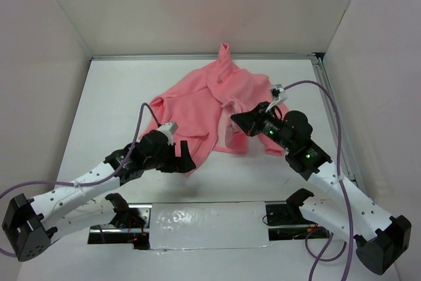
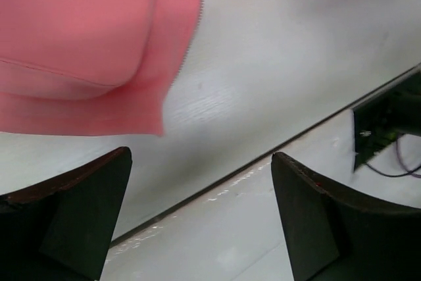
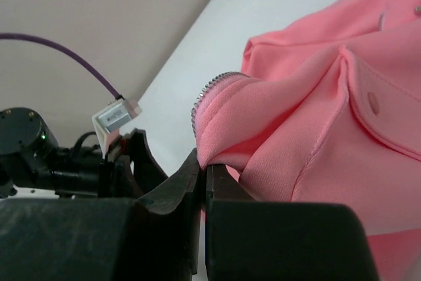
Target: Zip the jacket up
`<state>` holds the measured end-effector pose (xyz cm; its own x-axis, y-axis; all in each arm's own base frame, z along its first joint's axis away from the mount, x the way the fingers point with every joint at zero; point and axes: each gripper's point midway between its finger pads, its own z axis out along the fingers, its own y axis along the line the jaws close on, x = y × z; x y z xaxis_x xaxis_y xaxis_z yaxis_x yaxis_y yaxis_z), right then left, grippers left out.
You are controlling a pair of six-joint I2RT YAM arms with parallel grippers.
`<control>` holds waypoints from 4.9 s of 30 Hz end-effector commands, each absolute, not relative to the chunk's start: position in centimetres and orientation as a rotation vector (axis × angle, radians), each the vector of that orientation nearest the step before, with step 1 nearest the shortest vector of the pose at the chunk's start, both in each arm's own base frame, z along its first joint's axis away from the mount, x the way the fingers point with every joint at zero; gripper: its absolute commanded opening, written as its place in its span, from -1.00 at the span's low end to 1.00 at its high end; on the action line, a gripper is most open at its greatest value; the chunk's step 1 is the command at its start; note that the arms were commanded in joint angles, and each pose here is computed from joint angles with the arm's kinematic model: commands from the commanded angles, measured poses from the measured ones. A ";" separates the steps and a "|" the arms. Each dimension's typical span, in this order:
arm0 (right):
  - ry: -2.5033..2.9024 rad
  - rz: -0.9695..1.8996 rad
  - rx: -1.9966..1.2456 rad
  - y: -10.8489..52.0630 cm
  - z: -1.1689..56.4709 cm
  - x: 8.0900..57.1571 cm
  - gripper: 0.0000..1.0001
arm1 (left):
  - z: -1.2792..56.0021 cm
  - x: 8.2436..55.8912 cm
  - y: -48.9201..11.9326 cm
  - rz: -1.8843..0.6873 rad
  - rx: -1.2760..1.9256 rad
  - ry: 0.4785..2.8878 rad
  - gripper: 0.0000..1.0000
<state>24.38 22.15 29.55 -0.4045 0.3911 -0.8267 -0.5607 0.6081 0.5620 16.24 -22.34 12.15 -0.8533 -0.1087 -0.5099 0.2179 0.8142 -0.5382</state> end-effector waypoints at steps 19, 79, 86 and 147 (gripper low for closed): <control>1.858 0.911 -0.141 21.0 24.9 25.0 -1.00 | 9.4 20.0 -24.6 -0.579 0.833 2.435 0.23; 1.690 1.447 -0.082 24.4 25.5 22.7 -1.00 | 29.1 23.9 -29.2 -1.272 -0.162 1.782 -1.00; 1.705 1.468 -0.039 24.7 25.5 22.4 -1.00 | 32.7 26.2 -29.3 -1.244 -0.247 1.535 -1.00; 2.002 0.877 0.254 18.9 17.1 27.6 -1.00 | 1.7 17.1 -34.1 -0.372 0.611 2.692 -1.00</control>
